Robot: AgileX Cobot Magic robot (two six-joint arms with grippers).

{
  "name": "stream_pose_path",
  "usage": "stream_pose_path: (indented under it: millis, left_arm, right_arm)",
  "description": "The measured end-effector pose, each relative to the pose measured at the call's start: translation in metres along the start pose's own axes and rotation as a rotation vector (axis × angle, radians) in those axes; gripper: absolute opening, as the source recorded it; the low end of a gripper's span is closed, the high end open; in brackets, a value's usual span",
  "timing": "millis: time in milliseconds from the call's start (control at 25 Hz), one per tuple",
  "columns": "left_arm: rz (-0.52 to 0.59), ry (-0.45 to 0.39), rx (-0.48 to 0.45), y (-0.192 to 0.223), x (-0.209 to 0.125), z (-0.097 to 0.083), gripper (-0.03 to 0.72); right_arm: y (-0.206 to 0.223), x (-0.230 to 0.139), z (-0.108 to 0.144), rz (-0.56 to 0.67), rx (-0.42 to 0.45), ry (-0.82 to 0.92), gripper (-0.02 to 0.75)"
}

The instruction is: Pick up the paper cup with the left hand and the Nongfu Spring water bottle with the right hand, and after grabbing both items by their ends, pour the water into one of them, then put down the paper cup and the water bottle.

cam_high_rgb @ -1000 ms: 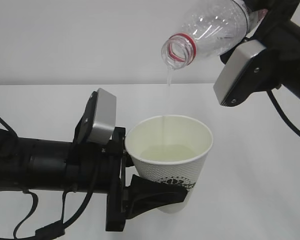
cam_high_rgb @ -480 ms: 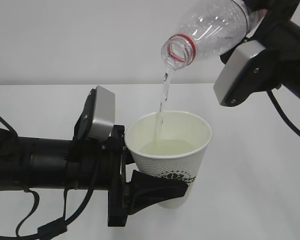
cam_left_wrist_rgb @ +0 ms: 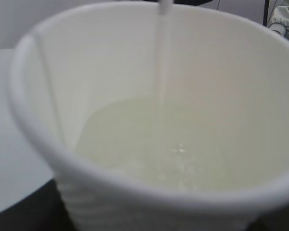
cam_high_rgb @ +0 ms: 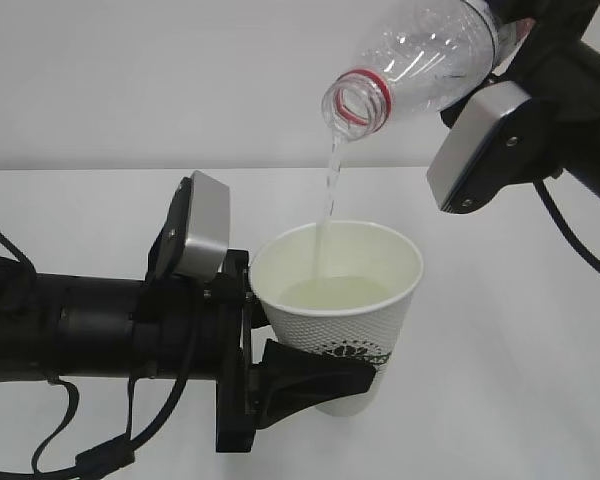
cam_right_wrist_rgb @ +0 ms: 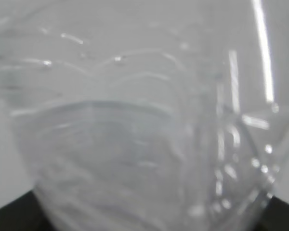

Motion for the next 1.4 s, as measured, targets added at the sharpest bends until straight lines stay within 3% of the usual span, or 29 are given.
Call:
stream_pose_path:
  millis: [1400]
  left_arm:
    - [0.000, 0.000, 0.000, 0.0000, 0.0000, 0.0000, 0.502]
  right_arm:
    - [0.0000, 0.0000, 0.0000, 0.000, 0.000, -0.012, 0.495]
Point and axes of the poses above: a point on each arm's last joint axis where the gripper is mounted, y pointing out along that axis toward the gripper, z along the wrist's bending axis when the last joint is at zero, x = y × z, the point moved 5 cm from there along y, pointing out along that axis toward the gripper, and after that the axes turned 1 degree about -y, right-handed, at the moved point
